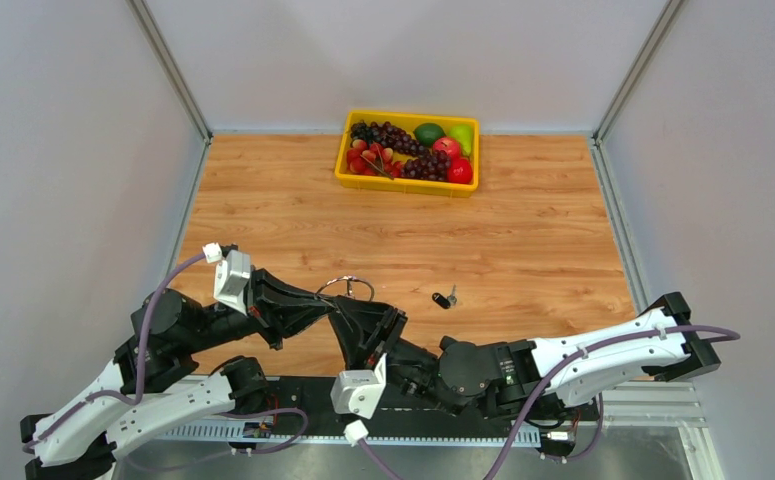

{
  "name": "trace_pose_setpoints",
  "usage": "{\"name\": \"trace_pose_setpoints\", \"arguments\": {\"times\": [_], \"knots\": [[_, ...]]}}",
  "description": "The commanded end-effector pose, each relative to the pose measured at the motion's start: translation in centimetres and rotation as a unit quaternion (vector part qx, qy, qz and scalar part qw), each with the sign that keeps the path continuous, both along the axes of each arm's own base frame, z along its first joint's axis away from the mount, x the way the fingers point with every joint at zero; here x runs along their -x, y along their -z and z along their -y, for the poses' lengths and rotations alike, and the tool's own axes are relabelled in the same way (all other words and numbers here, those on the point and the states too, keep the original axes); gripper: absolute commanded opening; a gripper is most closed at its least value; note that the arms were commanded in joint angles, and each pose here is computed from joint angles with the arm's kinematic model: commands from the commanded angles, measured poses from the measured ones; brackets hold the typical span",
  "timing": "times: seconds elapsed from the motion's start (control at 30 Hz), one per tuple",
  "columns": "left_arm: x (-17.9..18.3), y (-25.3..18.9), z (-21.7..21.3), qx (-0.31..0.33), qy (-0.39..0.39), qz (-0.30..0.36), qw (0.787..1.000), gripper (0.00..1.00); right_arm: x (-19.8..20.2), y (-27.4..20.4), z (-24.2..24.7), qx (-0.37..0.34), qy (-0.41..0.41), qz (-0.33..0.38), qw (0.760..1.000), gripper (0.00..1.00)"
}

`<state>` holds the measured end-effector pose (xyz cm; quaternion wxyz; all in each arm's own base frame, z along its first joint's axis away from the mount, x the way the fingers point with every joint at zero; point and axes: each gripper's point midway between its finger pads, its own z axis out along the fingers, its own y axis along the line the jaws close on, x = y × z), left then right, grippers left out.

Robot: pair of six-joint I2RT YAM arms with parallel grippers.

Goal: Put the keys on the keyring

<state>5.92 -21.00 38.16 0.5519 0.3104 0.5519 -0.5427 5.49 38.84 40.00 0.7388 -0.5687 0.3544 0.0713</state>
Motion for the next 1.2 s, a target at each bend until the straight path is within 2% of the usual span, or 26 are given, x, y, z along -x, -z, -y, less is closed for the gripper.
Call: {"name": "trace_pose_setpoints", "arguments": {"times": [0.0,0.4,0.63,0.8,0.97,1.07,1.13,1.17], "knots": [[1.2,-2.9,-0.9,0.039,0.017,0.019,0.999,0.0,-0.1,-1.2,-0.2,-0.02,-0.006,-0.018,1.0,0.36],[1.8,-3.2,-1.2,0.041,0.029,0.03,0.998,0.0,-0.5,-1.3,0.0,-0.02,-0.005,-0.033,0.999,0.18],[2.4,-3.3,-1.4,0.043,0.04,0.041,0.997,0.0,-0.8,-1.6,0.4,-0.025,0.002,-0.037,0.999,0.0],[2.2,-2.7,-1.5,0.032,0.035,0.043,0.998,0.01,-0.9,-2.3,0.7,-0.033,0.004,-0.042,0.999,0.0],[1.4,-1.3,-1.1,0.009,0.018,0.033,0.999,0.12,-1.0,-2.1,0.9,-0.027,0.009,-0.057,0.998,0.0],[1.1,-0.5,-0.8,-0.009,0.018,0.024,1.0,0.15,-1.1,-1.9,1.3,-0.024,0.013,-0.068,0.997,0.0],[1.0,0.1,-0.6,-0.02,0.017,0.018,0.999,0.19,-1.1,-1.4,1.7,-0.014,0.012,-0.078,0.997,0.0],[0.9,0.4,-0.5,-0.025,0.015,0.015,0.999,0.25,-1.0,-1.1,1.9,-0.009,0.01,-0.086,0.996,0.0]]}}
